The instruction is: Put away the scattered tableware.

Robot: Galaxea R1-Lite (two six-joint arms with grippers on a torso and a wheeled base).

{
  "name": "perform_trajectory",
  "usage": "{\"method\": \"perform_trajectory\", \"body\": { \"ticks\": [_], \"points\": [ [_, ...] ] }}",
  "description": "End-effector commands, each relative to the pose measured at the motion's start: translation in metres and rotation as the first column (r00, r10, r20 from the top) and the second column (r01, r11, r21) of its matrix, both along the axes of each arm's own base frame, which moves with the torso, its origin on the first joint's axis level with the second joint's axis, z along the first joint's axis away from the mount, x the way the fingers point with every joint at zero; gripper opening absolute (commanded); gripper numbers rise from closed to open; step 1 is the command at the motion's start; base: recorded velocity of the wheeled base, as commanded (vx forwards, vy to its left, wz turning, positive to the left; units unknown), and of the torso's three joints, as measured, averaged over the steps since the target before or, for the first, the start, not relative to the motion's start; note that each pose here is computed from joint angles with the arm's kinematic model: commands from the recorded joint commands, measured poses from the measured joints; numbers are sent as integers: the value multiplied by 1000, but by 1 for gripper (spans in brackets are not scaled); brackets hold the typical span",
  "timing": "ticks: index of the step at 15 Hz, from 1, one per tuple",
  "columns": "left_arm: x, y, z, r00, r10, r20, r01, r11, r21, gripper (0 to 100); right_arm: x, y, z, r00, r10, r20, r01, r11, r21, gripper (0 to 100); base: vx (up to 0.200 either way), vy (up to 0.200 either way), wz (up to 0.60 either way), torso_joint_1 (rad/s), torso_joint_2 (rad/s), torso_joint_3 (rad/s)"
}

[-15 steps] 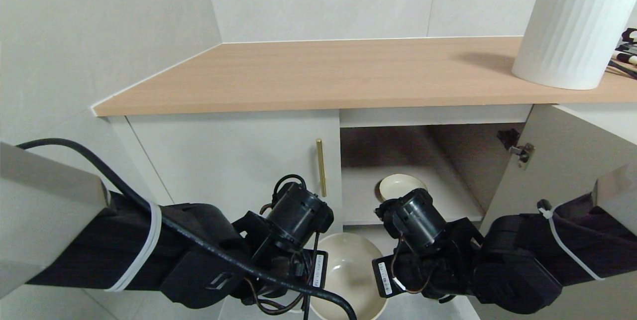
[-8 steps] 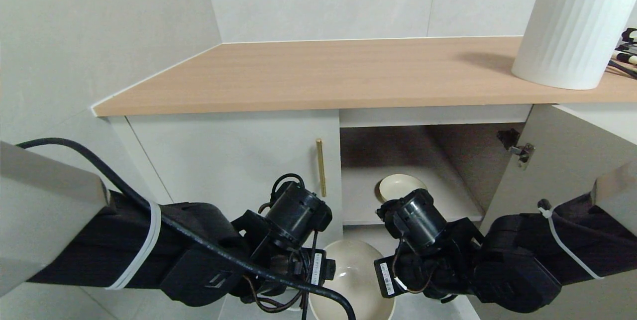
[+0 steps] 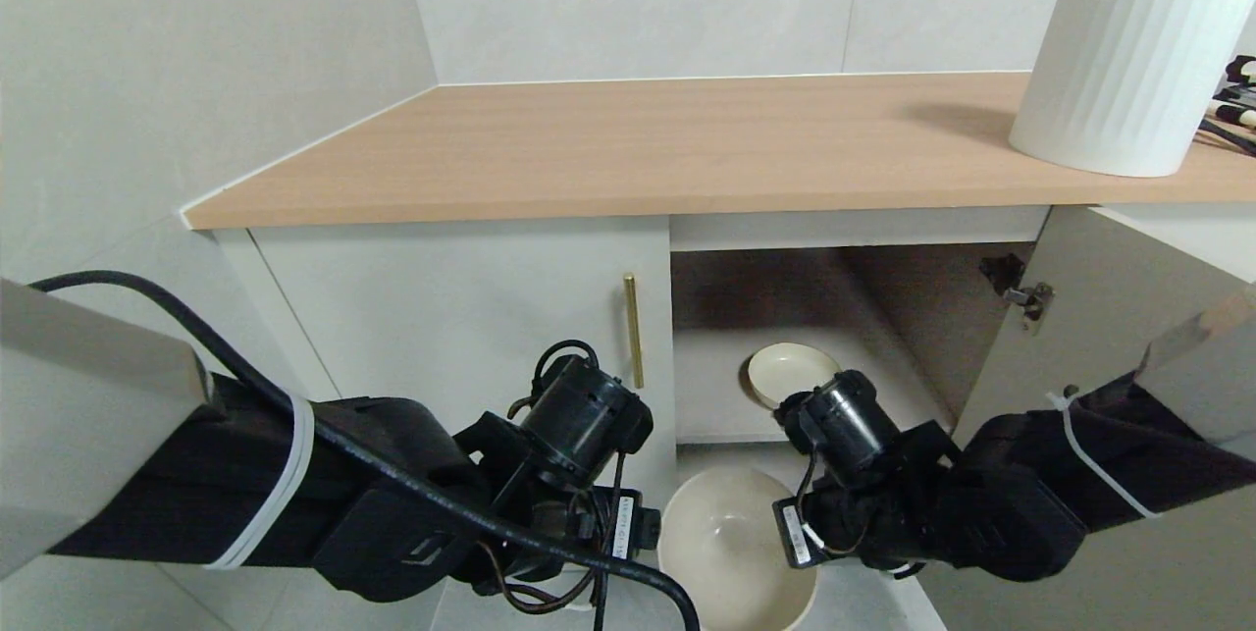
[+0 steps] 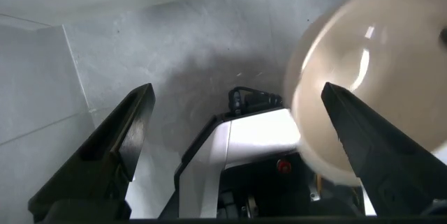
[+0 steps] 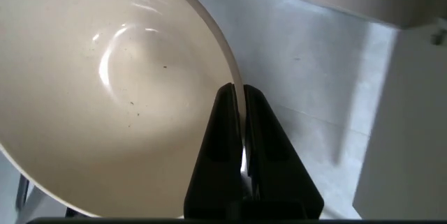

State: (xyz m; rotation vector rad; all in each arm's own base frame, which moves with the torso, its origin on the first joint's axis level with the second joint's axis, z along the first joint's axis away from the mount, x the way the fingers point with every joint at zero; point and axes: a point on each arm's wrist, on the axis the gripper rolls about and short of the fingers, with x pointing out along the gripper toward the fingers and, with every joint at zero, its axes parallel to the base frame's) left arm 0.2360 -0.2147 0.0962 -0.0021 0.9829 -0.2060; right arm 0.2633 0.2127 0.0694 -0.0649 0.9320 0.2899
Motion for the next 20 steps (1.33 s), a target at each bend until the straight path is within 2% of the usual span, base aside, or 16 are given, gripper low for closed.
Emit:
{"method": "perform_trajectory", "body": {
  "ticks": [1, 2, 3, 4, 5, 7, 11, 20],
  "points": [
    [0, 0, 2, 1000, 1, 4, -1, 1000, -3, 100, 27, -16, 3, 995, -100, 23, 99, 995, 32, 0, 0, 0, 0, 0, 0, 0],
    [0, 0, 2, 1000, 1, 4, -1, 1000, -3, 100, 34, -20, 4, 991, -135, 26, 134, 990, 48, 0, 0, 0, 0, 0, 0, 0],
    [0, 0, 2, 1000, 1, 4, -1, 1000, -3, 100, 55, -29, 9, 972, -234, 38, 229, 967, 111, 0, 0, 0, 0, 0, 0, 0],
    [0, 0, 2, 1000, 2, 3, -2, 1000, -4, 100, 64, -34, 10, 960, -278, 37, 271, 953, 139, 0, 0, 0, 0, 0, 0, 0],
    [0, 0, 2, 1000, 2, 3, -2, 1000, -4, 100, 80, -43, 15, 933, -358, 40, 344, 919, 195, 0, 0, 0, 0, 0, 0, 0],
    [0, 0, 2, 1000, 1, 4, -1, 1000, -3, 100, 92, -51, 19, 908, -418, 40, 397, 886, 239, 0, 0, 0, 0, 0, 0, 0],
    [0, 1, 1, 1000, 4, 2, -4, 1000, -3, 100, 126, -71, 17, 831, -555, 38, 515, 793, 325, 0, 0, 0, 0, 0, 0, 0],
    [0, 1, -1, 1000, 4, -3, -4, 1000, 2, 100, 154, -85, -9, 780, -621, 77, 554, 743, 375, 0, 0, 0, 0, 0, 0, 0]
  ]
}}
